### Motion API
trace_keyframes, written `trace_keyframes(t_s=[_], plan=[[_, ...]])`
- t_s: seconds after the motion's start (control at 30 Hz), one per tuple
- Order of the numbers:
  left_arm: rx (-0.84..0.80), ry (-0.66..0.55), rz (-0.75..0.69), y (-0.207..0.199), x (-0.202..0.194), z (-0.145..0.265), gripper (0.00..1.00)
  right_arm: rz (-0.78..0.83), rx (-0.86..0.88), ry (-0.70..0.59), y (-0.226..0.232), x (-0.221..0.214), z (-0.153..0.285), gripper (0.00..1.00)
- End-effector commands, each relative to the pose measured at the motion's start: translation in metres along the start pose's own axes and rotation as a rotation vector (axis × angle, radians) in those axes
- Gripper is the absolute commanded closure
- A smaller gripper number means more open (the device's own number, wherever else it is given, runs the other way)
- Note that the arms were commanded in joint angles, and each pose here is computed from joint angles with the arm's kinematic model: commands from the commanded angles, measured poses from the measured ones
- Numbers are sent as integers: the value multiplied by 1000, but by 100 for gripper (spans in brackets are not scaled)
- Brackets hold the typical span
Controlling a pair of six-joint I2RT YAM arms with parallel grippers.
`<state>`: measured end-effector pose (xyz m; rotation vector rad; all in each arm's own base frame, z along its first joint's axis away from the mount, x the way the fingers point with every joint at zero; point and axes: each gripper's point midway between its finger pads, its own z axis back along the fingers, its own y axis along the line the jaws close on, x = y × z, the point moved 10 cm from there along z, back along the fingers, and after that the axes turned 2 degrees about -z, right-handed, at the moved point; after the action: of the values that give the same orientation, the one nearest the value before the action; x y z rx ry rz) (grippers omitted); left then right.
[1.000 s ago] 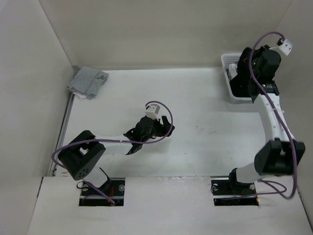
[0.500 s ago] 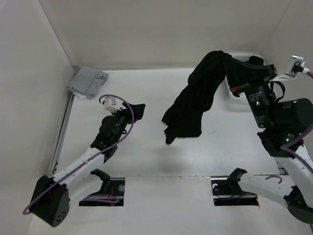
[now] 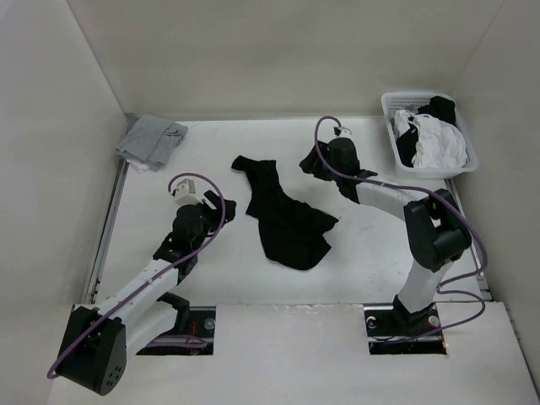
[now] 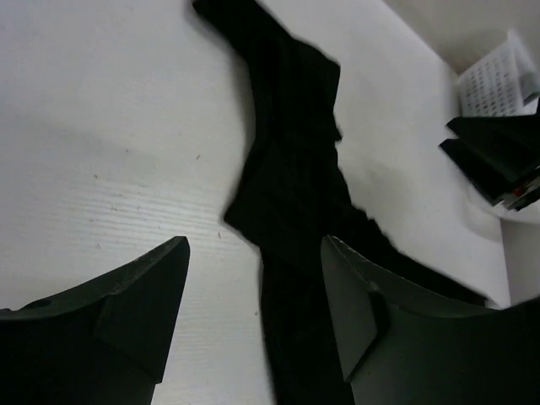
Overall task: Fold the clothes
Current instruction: Move the tank top to the center of the board, then flatten the tank top out
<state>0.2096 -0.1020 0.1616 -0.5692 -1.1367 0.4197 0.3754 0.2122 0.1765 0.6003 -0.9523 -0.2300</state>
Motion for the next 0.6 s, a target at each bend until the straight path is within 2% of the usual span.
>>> trace_keyframes(t_s=[0.0, 0.03, 0.1, 0.13, 0.2, 0.23, 0.27, 0.33, 0.43, 0.5, 0.57], plan=[[-12, 59, -82, -6, -13, -6, 39, -20, 202, -259, 52, 67, 60, 41], [-8, 80, -100, -10, -17, -11, 41, -15, 179, -229, 46, 52, 63, 47], [0, 102, -118, -15, -23, -16, 41, 10, 141, -165, 36, 22, 69, 64], [6, 106, -127, -19, -26, -21, 41, 26, 101, -126, 27, 3, 73, 84], [8, 111, -136, -23, -30, -28, 41, 47, 56, -65, 18, -18, 77, 92], [8, 113, -140, -25, -31, -33, 41, 62, 38, -31, 15, -28, 77, 91], [7, 126, -143, -28, -34, -40, 41, 93, 25, 15, 13, -40, 76, 85], [15, 160, -138, -31, -43, -53, 41, 166, 10, 81, 14, -61, 74, 64], [-1, 197, -111, -35, -51, -60, 49, 212, -27, 97, 14, -76, 81, 58], [-15, 224, -103, -37, -58, -58, 55, 233, -90, 51, 7, -78, 92, 49], [-15, 244, -114, -38, -65, -56, 55, 252, -127, 20, 4, -79, 103, 42]])
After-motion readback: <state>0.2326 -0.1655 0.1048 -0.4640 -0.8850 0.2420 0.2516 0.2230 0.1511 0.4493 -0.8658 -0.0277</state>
